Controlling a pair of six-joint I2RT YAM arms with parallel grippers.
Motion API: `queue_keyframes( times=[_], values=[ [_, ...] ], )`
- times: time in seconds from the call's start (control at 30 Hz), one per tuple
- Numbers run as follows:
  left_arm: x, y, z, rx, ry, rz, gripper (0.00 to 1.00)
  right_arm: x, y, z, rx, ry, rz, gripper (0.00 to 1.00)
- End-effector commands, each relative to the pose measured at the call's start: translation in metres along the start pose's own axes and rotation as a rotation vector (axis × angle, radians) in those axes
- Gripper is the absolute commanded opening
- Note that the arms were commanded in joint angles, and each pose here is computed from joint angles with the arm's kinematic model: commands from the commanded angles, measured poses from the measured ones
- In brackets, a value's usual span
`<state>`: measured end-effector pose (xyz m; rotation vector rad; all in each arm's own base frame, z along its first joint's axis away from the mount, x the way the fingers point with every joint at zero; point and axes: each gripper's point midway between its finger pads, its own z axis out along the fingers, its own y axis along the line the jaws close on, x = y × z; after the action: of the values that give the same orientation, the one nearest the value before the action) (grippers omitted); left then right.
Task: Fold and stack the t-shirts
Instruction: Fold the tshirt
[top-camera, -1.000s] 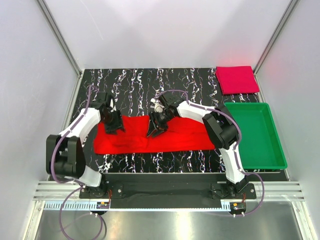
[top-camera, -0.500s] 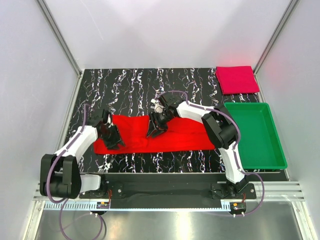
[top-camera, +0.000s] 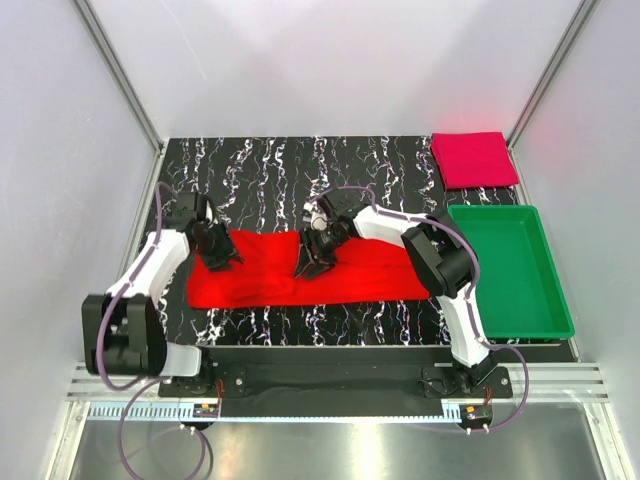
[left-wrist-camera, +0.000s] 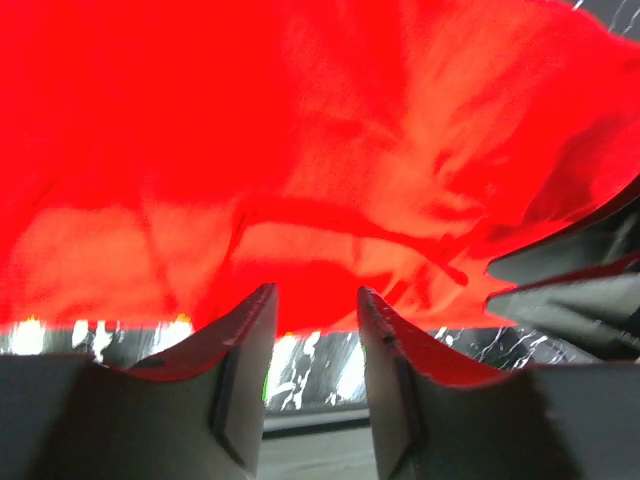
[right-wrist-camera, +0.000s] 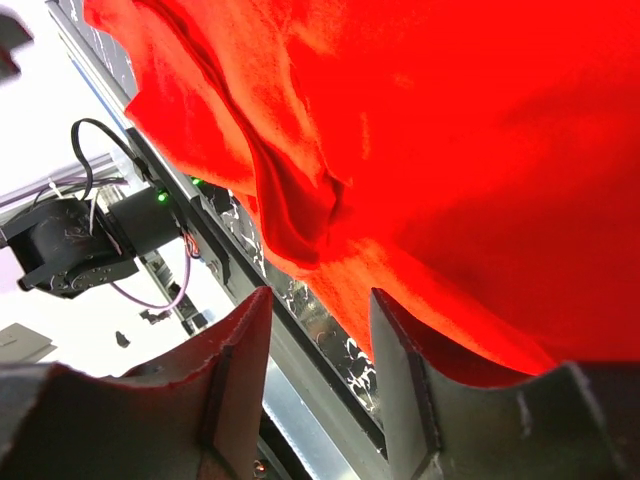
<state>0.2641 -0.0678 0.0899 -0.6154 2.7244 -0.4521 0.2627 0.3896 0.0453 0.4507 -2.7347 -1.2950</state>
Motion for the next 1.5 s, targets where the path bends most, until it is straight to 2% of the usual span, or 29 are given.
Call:
queue_keyframes(
  times=[0.0, 0.2, 0.43, 0.57, 1.1, 1.23, 1.47],
  values=[
    [-0.011, -0.012, 0.016, 0.069, 0.049, 0.052, 0.40, 0.002, 0.014, -0.001, -0.038, -0.006, -0.012, 0.52],
    [-0.022, -0.011, 0.019, 0.061, 0.024, 0.041, 0.43, 0.004, 0.015, -0.002, -0.046, -0.016, 0.010, 0.54],
    [-0.008, 0.006, 0.032, -0.008, 0.087, 0.015, 0.42, 0.008, 0.011, 0.001, -0.055, -0.012, 0.031, 0.53],
    [-0.004, 0.015, 0.037, -0.044, 0.097, 0.016, 0.46, 0.008, 0.009, 0.003, -0.059, -0.011, 0.039, 0.53],
    [-0.007, 0.023, 0.058, -0.065, 0.121, 0.053, 0.48, 0.002, 0.015, 0.007, -0.102, -0.021, 0.051, 0.53],
    [-0.007, 0.018, 0.059, -0.033, 0.117, 0.055, 0.43, 0.002, 0.015, 0.009, -0.112, -0.029, 0.088, 0.53],
    [0.000, 0.015, 0.061, -0.004, 0.139, 0.046, 0.25, 0.002, 0.011, 0.010, -0.104, -0.060, 0.142, 0.55]
  ],
)
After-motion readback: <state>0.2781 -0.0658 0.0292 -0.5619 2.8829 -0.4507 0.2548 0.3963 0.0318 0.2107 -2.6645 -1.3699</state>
